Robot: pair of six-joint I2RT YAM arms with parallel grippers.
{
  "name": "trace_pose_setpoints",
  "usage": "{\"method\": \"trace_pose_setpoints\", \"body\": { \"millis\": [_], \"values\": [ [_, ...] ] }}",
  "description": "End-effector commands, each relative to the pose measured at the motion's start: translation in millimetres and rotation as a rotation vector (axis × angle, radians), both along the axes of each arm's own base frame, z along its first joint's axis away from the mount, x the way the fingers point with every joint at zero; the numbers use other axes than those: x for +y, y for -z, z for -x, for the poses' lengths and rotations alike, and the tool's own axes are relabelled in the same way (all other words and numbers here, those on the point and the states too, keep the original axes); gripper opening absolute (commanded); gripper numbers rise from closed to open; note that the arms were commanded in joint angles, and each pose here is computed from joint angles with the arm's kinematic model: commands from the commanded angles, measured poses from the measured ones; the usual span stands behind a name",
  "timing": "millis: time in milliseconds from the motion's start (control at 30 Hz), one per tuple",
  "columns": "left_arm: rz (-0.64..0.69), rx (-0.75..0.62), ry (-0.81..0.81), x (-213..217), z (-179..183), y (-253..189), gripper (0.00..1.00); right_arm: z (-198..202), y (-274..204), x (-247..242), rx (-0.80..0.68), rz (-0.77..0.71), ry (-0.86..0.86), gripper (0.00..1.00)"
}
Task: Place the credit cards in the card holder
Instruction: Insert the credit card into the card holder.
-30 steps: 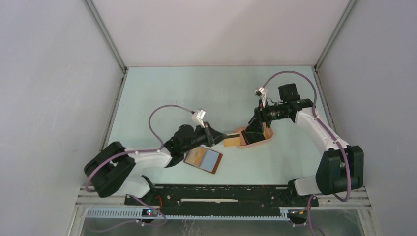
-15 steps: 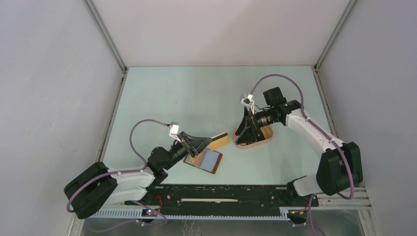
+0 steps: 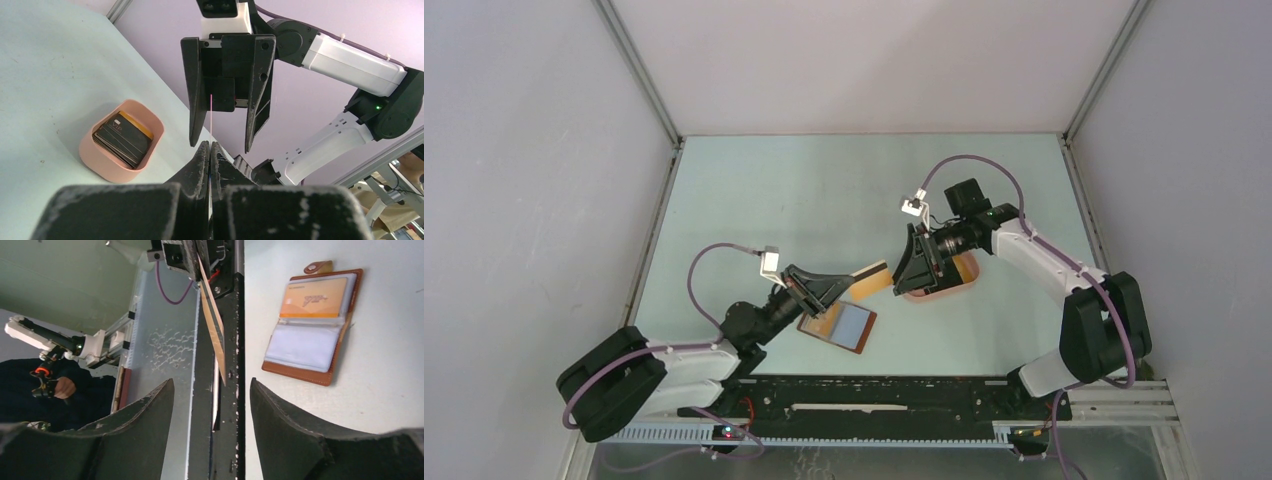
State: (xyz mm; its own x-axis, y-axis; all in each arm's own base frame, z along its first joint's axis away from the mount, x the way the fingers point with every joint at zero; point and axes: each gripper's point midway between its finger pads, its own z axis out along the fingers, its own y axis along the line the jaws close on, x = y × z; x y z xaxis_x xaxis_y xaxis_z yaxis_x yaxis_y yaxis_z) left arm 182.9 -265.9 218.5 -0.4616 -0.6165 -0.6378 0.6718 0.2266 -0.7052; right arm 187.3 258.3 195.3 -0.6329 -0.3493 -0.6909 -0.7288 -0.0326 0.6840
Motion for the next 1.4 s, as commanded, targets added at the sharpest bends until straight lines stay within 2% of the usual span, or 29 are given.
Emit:
{"method": "trace_pose_setpoints", "body": {
  "millis": [0,200,367,400,500,700,900,1000,1133,1267,1367],
  "values": [
    [0.049,-0.042,0.031,-6.2,3.6,-20.5,0.0,2.1,-24.8,9.6,0.012,-0.077,-0.041,0.62],
    [0.046,-0.033,0.043,-9.9,4.1,-19.2,0.0,4.6,-29.2,12.5,0.035,-0.091,-0.054,0.36],
    [0.043,-0.029,0.047,-11.2,4.4,-17.8,0.0,4.6,-25.3,14.9,0.043,-0.08,-0.057,0.03],
    [0.041,-0.031,0.047,-11.0,4.5,-17.4,0.02,4.7,-24.9,15.2,0.043,-0.078,-0.057,0.0],
    [0.031,-0.034,0.049,-10.6,5.9,-14.6,0.15,4.1,-23.3,15.1,0.03,-0.075,-0.056,0.0],
    [-0.037,-0.064,0.116,-8.6,13.2,-4.6,0.55,2.3,-13.7,8.4,-0.1,-0.021,-0.059,0.0],
    [-0.164,-0.12,0.244,3.9,24.4,2.8,0.79,9.2,-2.1,0.4,-0.225,0.081,-0.106,0.0],
    [-0.277,-0.111,0.22,7.4,19.3,11.9,0.88,15.4,-1.1,-0.4,-0.257,0.091,-0.146,0.0],
    [-0.323,-0.161,0.128,17.7,11.3,-4.6,0.99,24.0,3.8,-0.1,-0.299,0.124,-0.203,0.0],
    [-0.346,-0.187,0.078,25.6,9.7,-19.7,1.0,30.5,4.5,-0.8,-0.335,0.138,-0.242,0.0],
    [-0.377,-0.189,0.1,25.8,13.9,-22.3,1.0,34.6,5.7,-0.8,-0.343,0.143,-0.263,0.0]
  ]
}}
